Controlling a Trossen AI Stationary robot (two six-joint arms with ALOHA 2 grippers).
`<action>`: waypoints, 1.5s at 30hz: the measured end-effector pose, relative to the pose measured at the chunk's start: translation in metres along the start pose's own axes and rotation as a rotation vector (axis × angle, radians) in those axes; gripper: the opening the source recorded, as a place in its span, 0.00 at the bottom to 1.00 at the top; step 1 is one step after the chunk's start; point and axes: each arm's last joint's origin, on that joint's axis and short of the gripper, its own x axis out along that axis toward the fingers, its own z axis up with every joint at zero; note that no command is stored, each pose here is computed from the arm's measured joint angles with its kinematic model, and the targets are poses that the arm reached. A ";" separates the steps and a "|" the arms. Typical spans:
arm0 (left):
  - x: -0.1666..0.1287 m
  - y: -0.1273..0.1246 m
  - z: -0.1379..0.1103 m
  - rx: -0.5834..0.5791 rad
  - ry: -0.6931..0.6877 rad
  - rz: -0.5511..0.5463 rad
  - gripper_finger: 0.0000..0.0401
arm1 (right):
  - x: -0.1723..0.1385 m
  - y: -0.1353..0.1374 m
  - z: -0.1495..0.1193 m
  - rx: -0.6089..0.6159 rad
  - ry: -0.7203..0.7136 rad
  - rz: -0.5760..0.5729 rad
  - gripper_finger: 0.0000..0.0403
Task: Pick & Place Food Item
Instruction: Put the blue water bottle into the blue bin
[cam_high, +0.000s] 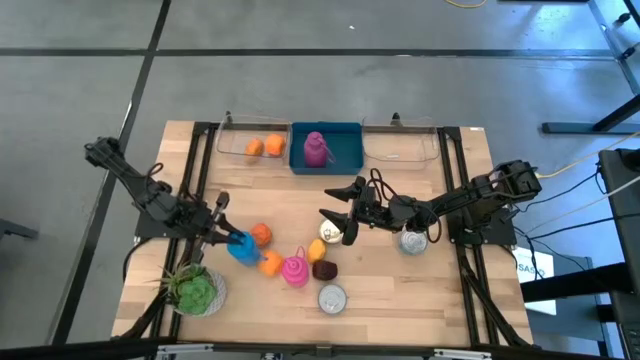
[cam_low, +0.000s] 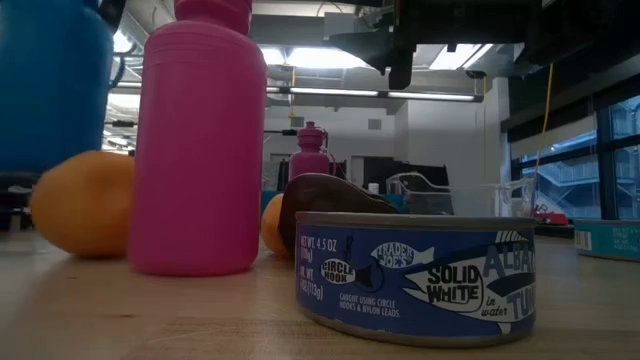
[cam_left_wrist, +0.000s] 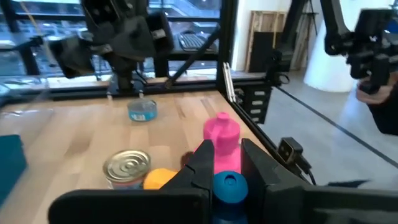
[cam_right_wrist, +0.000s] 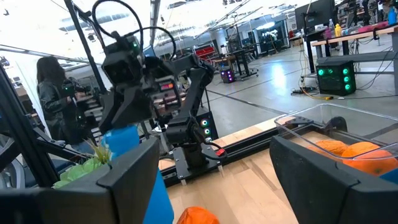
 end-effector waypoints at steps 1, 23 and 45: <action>-0.001 0.001 0.003 0.005 -0.002 0.016 0.07 | 0.000 0.000 0.000 0.000 0.000 0.000 0.76; 0.034 0.013 0.049 0.112 0.058 0.343 0.07 | 0.003 -0.009 0.002 0.070 -0.011 -0.030 0.76; 0.091 0.084 0.087 0.042 0.040 0.402 0.07 | 0.004 -0.007 0.002 -0.185 0.019 0.096 0.98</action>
